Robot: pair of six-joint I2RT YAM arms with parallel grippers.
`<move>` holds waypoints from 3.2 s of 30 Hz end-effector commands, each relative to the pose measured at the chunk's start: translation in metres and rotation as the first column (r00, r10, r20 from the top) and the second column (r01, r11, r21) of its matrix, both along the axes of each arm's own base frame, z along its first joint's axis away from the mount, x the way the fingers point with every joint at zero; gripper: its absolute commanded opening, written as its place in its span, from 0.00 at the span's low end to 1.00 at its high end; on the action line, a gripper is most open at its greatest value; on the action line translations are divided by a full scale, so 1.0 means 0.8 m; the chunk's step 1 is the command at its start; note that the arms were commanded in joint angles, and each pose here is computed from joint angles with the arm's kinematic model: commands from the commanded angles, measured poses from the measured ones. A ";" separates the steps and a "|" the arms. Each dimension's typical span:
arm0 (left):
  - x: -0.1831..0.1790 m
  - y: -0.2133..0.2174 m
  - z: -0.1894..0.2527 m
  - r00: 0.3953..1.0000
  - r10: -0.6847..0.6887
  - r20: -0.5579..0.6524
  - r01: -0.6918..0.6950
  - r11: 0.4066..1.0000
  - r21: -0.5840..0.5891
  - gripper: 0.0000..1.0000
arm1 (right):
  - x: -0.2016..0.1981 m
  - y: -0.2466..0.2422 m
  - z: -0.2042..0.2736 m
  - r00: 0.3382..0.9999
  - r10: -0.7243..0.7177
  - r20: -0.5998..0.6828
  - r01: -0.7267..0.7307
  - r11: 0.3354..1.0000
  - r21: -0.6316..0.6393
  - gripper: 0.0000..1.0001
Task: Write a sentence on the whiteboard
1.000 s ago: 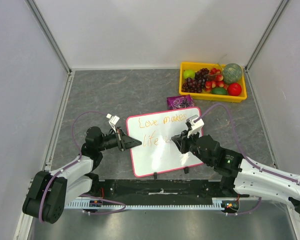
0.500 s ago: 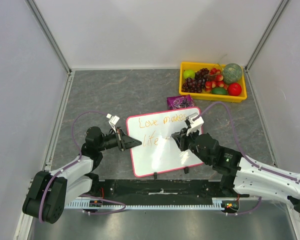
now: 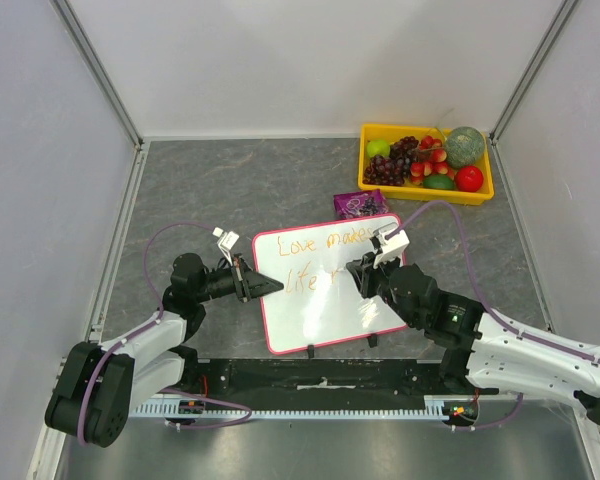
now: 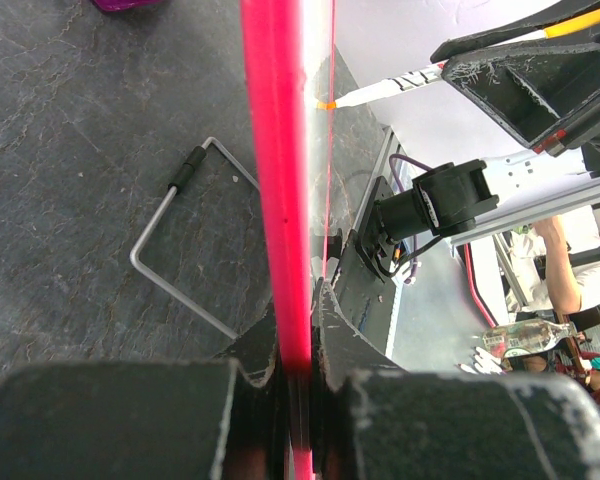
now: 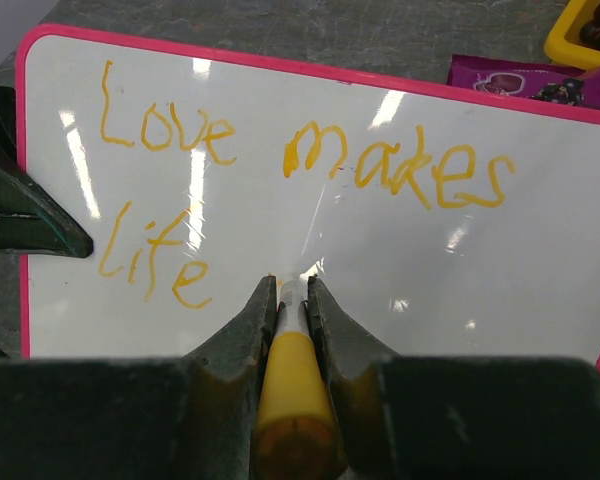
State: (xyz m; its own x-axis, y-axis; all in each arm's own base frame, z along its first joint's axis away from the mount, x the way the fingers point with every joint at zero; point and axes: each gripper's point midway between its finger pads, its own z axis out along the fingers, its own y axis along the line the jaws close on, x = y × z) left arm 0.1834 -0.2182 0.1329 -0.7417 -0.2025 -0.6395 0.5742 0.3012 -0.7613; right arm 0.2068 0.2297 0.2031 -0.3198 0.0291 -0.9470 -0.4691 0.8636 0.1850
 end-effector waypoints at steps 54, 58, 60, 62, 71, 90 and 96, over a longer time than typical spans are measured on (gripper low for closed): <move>0.014 0.007 -0.028 0.995 0.026 0.093 -0.036 0.994 0.104 0.02 | -0.012 -0.021 -0.043 0.996 -0.032 -0.082 0.030 0.999 -0.033 0.00; 0.013 0.007 -0.028 0.995 0.026 0.091 -0.035 0.994 0.105 0.02 | -0.019 -0.020 -0.053 0.994 -0.013 -0.106 0.010 0.999 -0.034 0.00; 0.013 0.007 -0.029 0.996 0.026 0.091 -0.035 0.994 0.106 0.02 | -0.021 -0.020 -0.058 0.993 -0.004 -0.116 0.000 0.999 -0.036 0.00; 0.013 0.007 -0.028 0.995 0.025 0.093 -0.035 0.994 0.105 0.02 | -0.024 -0.019 -0.060 0.992 0.004 -0.124 -0.008 1.000 -0.030 0.00; 0.014 0.007 -0.029 0.995 0.027 0.091 -0.037 0.994 0.106 0.02 | -0.018 -0.018 -0.043 0.995 -0.008 -0.096 0.007 1.000 -0.014 0.00; 0.014 0.008 -0.029 0.995 0.030 0.090 -0.040 0.994 0.106 0.02 | 0.017 -0.007 0.050 0.996 -0.067 0.063 0.064 0.997 0.051 0.00; 0.013 0.007 -0.028 0.995 0.029 0.093 -0.039 0.994 0.105 0.02 | 0.015 -0.009 0.041 0.996 -0.067 0.051 0.064 0.996 0.055 0.00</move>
